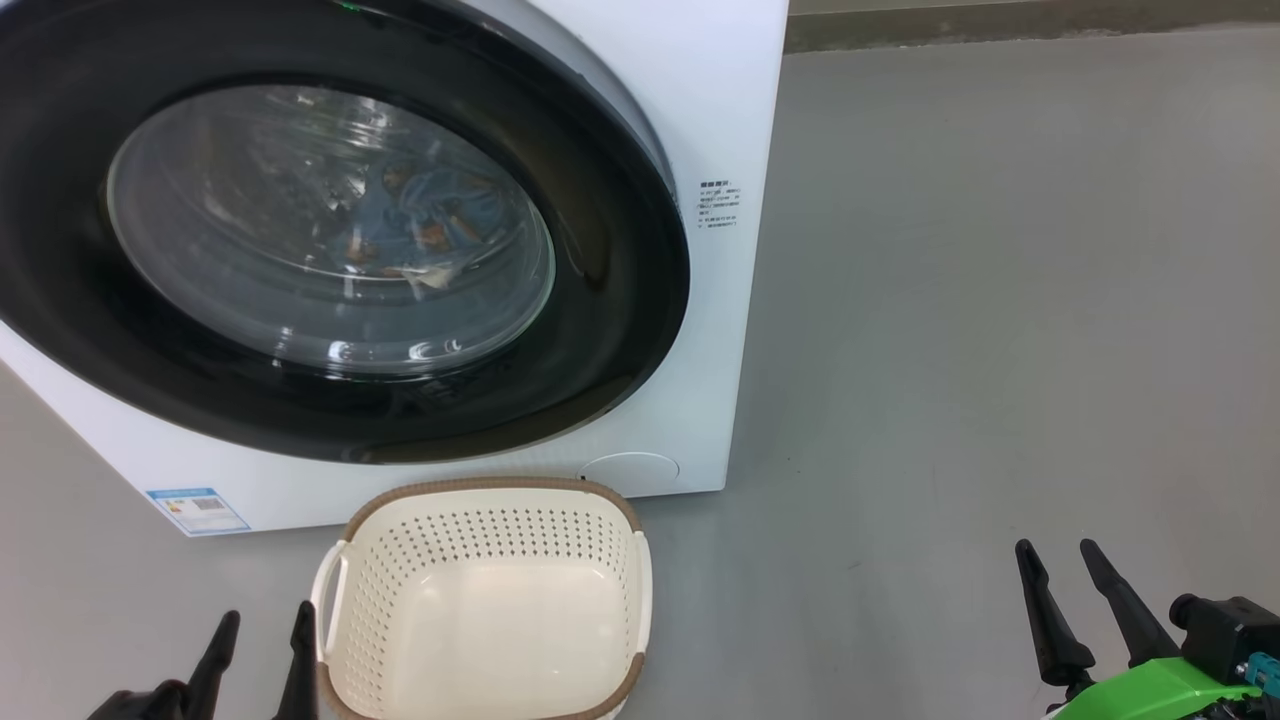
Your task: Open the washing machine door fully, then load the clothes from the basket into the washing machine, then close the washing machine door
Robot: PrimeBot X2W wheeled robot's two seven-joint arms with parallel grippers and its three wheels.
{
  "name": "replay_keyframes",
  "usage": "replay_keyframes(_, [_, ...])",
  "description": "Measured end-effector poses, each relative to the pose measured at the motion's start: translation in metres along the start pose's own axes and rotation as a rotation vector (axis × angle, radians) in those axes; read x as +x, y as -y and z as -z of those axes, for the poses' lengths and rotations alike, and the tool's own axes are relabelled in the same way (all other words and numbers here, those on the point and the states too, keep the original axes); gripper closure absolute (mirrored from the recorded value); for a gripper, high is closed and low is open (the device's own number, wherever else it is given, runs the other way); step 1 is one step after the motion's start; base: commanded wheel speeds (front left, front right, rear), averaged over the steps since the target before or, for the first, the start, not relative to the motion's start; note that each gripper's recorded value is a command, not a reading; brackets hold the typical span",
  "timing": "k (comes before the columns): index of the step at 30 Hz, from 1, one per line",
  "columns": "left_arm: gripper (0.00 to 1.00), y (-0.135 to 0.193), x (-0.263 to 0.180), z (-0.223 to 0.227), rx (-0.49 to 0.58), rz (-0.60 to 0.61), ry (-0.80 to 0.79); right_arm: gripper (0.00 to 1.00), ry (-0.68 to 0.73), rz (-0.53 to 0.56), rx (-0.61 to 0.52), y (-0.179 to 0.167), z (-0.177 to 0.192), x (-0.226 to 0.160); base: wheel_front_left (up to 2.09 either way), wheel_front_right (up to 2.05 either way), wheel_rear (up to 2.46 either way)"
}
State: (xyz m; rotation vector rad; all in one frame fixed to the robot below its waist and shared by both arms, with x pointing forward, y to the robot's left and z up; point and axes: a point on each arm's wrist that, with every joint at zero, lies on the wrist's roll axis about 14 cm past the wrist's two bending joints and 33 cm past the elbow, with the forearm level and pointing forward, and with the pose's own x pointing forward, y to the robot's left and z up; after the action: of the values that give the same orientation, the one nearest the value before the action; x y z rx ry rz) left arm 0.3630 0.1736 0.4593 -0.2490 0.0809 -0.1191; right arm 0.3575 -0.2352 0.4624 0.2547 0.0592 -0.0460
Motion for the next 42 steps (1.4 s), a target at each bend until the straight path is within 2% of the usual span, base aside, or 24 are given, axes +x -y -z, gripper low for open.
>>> replay_keyframes(9, [0.0,-0.002,-0.001,0.001,-0.001,-0.006,-0.004,0.0,-0.003,-0.003,0.0,-0.001,0.001,0.001,0.0,0.0,0.0])
replay_keyframes(10, [1.0,-0.002,-0.001,0.002,-0.002,-0.007,-0.006,1.0,-0.006,-0.002,0.001,-0.001,0.002,0.001,0.0,0.0,0.0])
replay_keyframes(17, [1.0,0.008,-0.012,0.034,-0.061,-0.022,-0.092,1.0,-0.094,0.022,0.047,-0.005,0.034,-0.011,0.0,0.0,0.0])
replay_keyframes(42, [1.0,-0.004,-0.014,0.033,-0.306,-0.108,-0.099,1.0,-0.099,0.079,0.292,-0.003,0.032,-0.008,0.0,0.0,0.0])
